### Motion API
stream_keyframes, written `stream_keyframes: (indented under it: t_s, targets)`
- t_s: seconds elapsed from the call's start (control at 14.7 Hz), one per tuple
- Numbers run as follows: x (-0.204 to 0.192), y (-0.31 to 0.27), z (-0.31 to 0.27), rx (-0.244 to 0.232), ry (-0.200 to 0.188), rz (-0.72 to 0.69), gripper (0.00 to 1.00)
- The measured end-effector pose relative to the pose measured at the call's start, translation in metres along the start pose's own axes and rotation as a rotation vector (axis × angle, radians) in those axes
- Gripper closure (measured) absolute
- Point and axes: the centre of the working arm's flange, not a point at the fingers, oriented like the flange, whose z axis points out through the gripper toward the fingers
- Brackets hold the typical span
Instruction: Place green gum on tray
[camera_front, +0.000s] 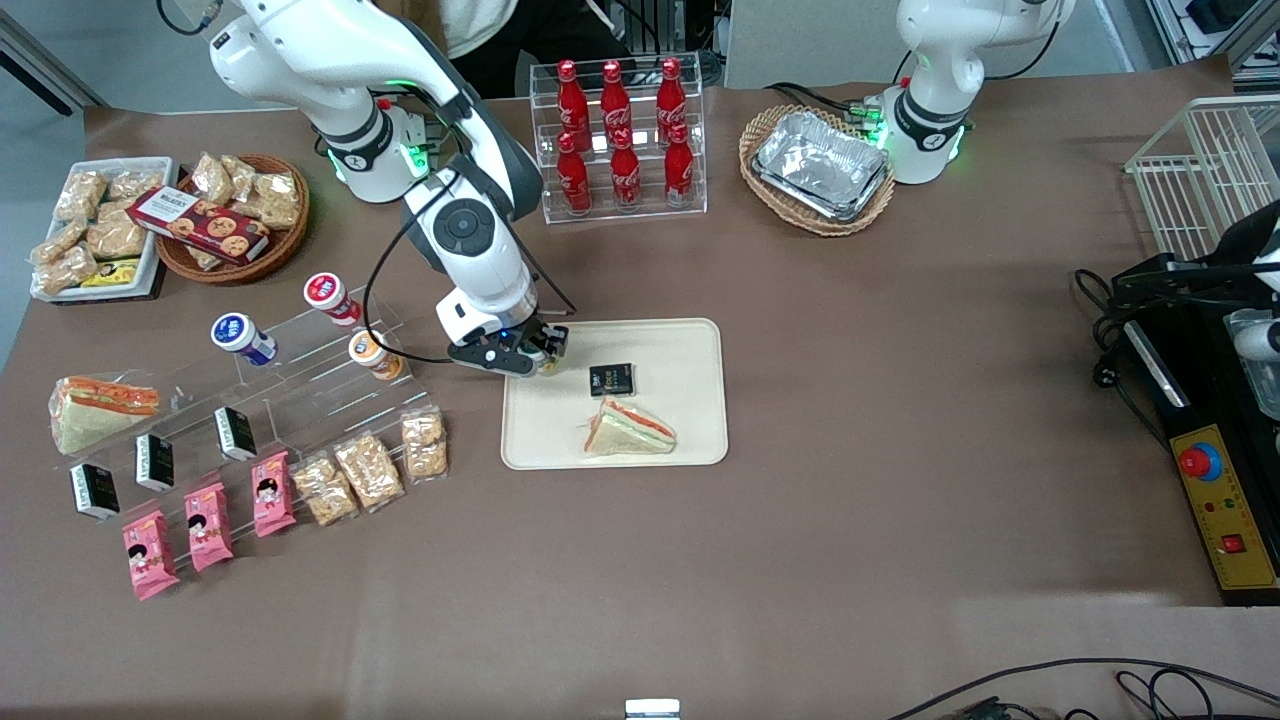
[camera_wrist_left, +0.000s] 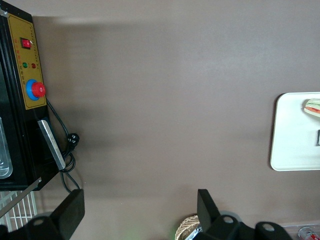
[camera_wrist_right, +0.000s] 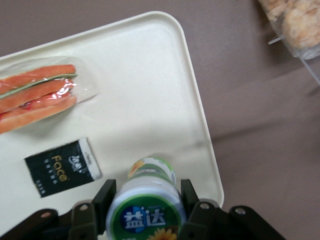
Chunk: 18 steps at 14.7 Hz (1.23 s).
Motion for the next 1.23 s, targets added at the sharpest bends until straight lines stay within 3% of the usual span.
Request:
stream_keyframes:
  t_s: [0.55, 0.89, 1.23]
  targets:
    - [-0.004, 0.003, 0.041, 0.005, 0.010, 0.000, 0.41]
    - [0.000, 0.002, 0.042, 0.016, 0.021, 0.005, 0.01]
    - [0.008, -0.006, 0.026, 0.046, 0.046, 0.008, 0.00]
